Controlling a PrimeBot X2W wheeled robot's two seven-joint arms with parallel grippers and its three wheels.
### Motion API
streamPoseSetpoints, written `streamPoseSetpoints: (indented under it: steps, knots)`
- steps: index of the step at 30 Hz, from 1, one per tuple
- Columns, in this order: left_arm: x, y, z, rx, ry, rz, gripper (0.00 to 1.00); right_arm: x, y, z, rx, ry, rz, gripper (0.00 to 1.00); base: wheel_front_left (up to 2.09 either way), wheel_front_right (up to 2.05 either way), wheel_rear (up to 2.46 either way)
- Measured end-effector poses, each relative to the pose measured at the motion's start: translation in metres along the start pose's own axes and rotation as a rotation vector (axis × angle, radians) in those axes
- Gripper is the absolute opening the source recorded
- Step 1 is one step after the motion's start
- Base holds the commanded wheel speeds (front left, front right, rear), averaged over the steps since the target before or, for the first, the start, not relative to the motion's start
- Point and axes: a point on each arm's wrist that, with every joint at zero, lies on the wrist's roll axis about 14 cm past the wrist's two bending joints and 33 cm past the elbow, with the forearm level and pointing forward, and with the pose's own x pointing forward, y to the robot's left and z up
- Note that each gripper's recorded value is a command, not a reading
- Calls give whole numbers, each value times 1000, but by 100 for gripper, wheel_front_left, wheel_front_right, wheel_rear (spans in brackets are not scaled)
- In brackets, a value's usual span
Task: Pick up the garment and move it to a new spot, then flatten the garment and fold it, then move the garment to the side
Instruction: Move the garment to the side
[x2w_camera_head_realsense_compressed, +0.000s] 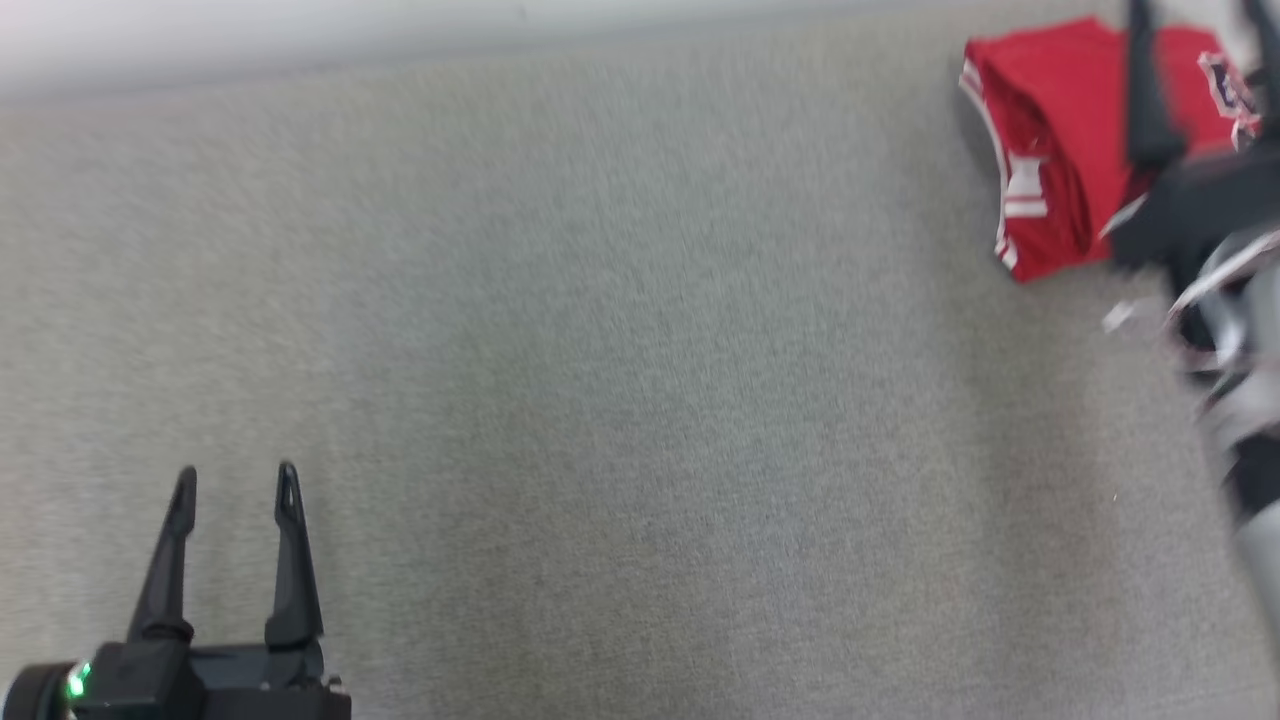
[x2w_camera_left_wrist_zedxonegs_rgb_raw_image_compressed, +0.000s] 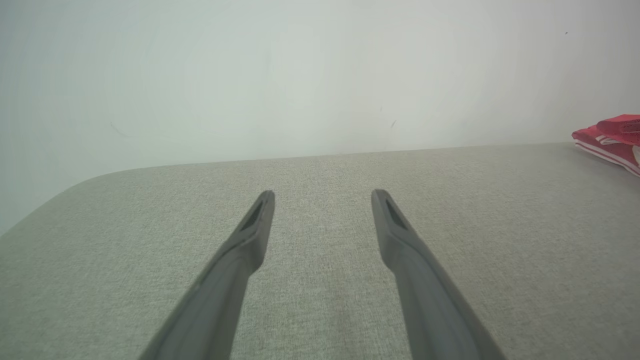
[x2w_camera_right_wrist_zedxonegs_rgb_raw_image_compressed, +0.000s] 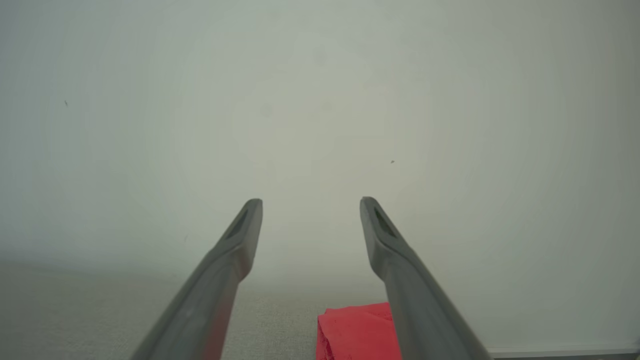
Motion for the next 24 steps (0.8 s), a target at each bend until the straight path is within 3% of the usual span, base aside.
streamPoseSetpoints:
  steps: [10, 24]
  knots:
    - [-31, 9, 33, 3, -61, 41, 100, -73, 37, -25, 154, 47, 15, 100, 0, 0, 0]
    - [-65, 27, 50, 8, -92, 115, 100, -142, 87, -43, 264, 95, 49, 100, 0, 0, 0]
